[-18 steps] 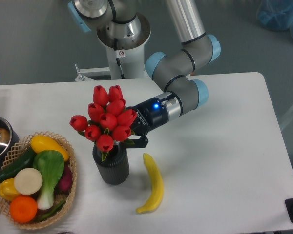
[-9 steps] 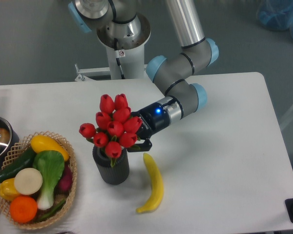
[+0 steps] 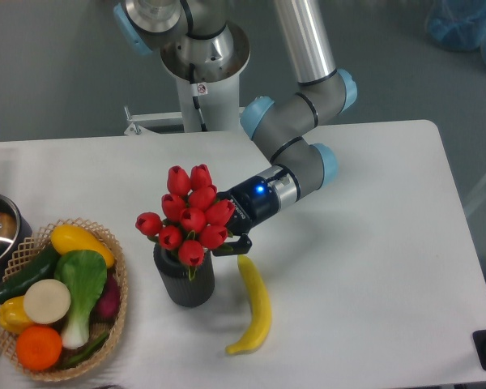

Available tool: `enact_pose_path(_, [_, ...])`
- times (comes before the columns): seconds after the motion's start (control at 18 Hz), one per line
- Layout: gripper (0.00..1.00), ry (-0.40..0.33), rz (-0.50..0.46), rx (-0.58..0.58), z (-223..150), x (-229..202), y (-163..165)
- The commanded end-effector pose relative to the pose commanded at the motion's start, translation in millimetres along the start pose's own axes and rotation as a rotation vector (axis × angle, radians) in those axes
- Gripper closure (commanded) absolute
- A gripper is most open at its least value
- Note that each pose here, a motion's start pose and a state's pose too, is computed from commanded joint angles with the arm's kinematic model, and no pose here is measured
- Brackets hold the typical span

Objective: Insert the flowers into the vase
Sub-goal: 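Push the tulip stems further down into the black vase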

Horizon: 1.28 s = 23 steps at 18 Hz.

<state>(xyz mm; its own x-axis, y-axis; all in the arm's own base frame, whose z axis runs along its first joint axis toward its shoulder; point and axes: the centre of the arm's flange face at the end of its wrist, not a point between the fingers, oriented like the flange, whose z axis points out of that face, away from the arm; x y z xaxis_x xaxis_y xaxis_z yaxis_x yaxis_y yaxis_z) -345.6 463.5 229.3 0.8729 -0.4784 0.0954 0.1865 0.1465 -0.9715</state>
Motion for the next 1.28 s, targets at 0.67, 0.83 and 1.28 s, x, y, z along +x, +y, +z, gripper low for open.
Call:
enact_pose_path(0.67, [0.64,0.001,0.001,-0.006,-0.2,-1.3,1.6])
enact_pose_path(0.83, [0.62,-0.001,-0.001,-0.008,-1.5,-4.4,4.1])
enact_pose_path(1.28, [0.51,-0.001,0.000,-0.008,-1.6,-3.9,4.5])
